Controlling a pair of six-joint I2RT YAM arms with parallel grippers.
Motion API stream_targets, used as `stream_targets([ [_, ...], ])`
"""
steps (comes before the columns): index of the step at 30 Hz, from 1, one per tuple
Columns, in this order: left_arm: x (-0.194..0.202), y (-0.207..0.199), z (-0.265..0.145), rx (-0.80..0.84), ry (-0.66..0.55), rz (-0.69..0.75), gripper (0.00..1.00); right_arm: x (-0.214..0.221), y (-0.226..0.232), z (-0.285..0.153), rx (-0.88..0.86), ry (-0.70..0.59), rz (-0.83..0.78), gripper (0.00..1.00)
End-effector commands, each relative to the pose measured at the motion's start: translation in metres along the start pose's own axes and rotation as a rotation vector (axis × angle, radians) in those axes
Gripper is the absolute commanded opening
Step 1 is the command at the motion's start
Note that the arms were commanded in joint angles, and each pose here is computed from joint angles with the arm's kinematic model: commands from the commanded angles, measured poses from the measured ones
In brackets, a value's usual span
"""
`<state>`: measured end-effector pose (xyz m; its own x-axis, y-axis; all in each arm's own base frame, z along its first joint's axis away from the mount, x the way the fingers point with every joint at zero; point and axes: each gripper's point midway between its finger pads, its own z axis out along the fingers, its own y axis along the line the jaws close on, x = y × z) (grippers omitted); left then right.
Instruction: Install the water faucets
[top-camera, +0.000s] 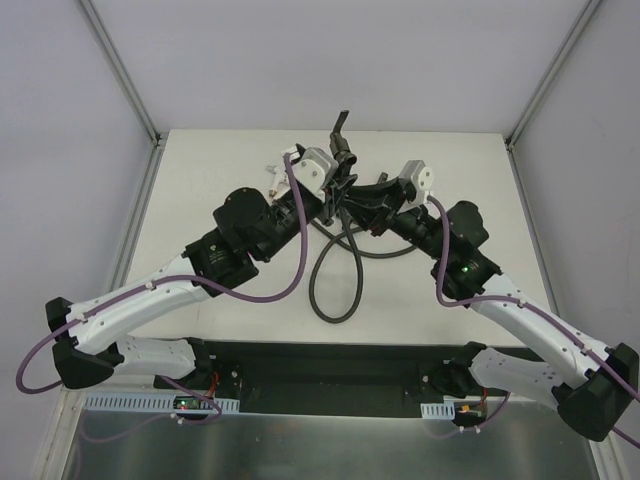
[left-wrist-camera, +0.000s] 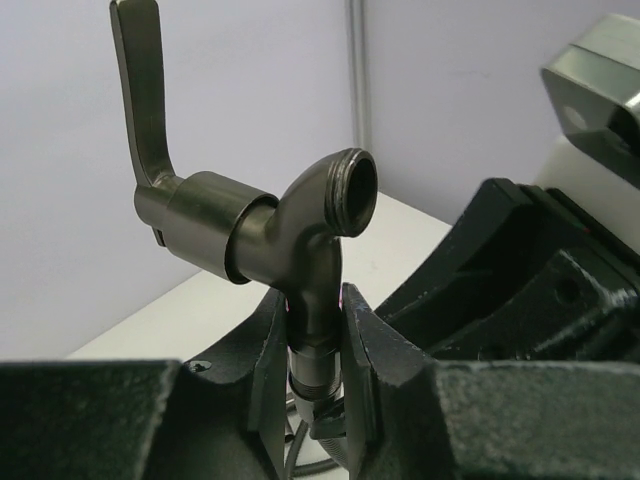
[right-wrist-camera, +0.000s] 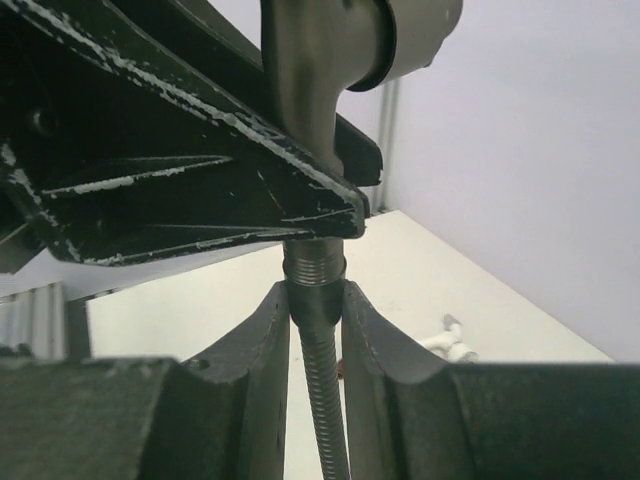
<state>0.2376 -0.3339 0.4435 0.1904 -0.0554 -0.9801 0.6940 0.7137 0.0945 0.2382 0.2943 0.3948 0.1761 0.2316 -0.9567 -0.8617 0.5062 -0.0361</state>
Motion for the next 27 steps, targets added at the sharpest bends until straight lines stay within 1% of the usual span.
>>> stream_targets([
  [1, -0.004, -0.035, -0.023, 0.247, 0.013, -0.063, 0.00, -0.080, 0.019, 0.000, -0.129, -0.192, 0.030, 0.02],
  [3, -0.007, -0.031, -0.029, 0.275, 0.011, -0.071, 0.00, -0.077, 0.019, 0.002, -0.156, -0.175, 0.054, 0.02],
  [4, -0.009, -0.036, -0.033, 0.323, 0.005, -0.074, 0.00, -0.079, 0.019, 0.003, -0.170, -0.175, 0.056, 0.02],
  [7, -0.008, -0.029, -0.038, 0.362, 0.006, -0.099, 0.00, -0.077, 0.019, 0.006, -0.212, -0.162, 0.077, 0.02],
  [8, -0.010, -0.035, -0.044, 0.411, 0.003, -0.118, 0.00, -0.080, 0.017, 0.006, -0.218, -0.174, 0.074, 0.02],
  [9, -0.008, -0.028, -0.043, 0.406, 0.005, -0.120, 0.00, -0.078, 0.019, 0.007, -0.244, -0.166, 0.072, 0.02],
  [10, -0.006, -0.028, -0.044, 0.415, 0.011, -0.121, 0.00, -0.079, 0.022, 0.006, -0.261, -0.165, 0.107, 0.02],
  [13, -0.002, -0.027, -0.047, 0.432, 0.024, -0.111, 0.00, -0.081, 0.023, 0.007, -0.304, -0.156, 0.120, 0.02],
  [17, -0.004, -0.034, -0.054, 0.507, 0.026, -0.117, 0.00, -0.081, 0.022, 0.008, -0.343, -0.146, 0.139, 0.02],
  [18, -0.005, -0.040, -0.057, 0.547, 0.024, -0.119, 0.00, -0.078, 0.023, 0.009, -0.359, -0.139, 0.150, 0.02],
  [19, -0.008, -0.041, -0.059, 0.561, 0.019, -0.122, 0.00, -0.083, 0.023, 0.009, -0.372, -0.161, 0.141, 0.02],
  [21, -0.010, -0.046, -0.064, 0.602, 0.013, -0.125, 0.00, -0.080, 0.019, 0.010, -0.392, -0.151, 0.185, 0.02],
  [23, -0.013, -0.047, -0.068, 0.617, 0.008, -0.133, 0.00, -0.089, 0.018, 0.007, -0.424, -0.188, 0.179, 0.02],
  [24, -0.014, -0.047, -0.069, 0.623, 0.008, -0.136, 0.00, -0.085, 0.019, 0.008, -0.451, -0.170, 0.225, 0.02],
  [25, -0.014, -0.048, -0.071, 0.640, 0.012, -0.148, 0.00, -0.095, 0.021, 0.006, -0.476, -0.203, 0.207, 0.02],
  [26, -0.014, -0.044, -0.071, 0.636, 0.011, -0.147, 0.00, -0.097, 0.019, 0.005, -0.485, -0.208, 0.209, 0.02],
  [27, -0.012, -0.043, -0.072, 0.639, 0.025, -0.174, 0.00, -0.093, 0.020, 0.006, -0.508, -0.190, 0.249, 0.02],
])
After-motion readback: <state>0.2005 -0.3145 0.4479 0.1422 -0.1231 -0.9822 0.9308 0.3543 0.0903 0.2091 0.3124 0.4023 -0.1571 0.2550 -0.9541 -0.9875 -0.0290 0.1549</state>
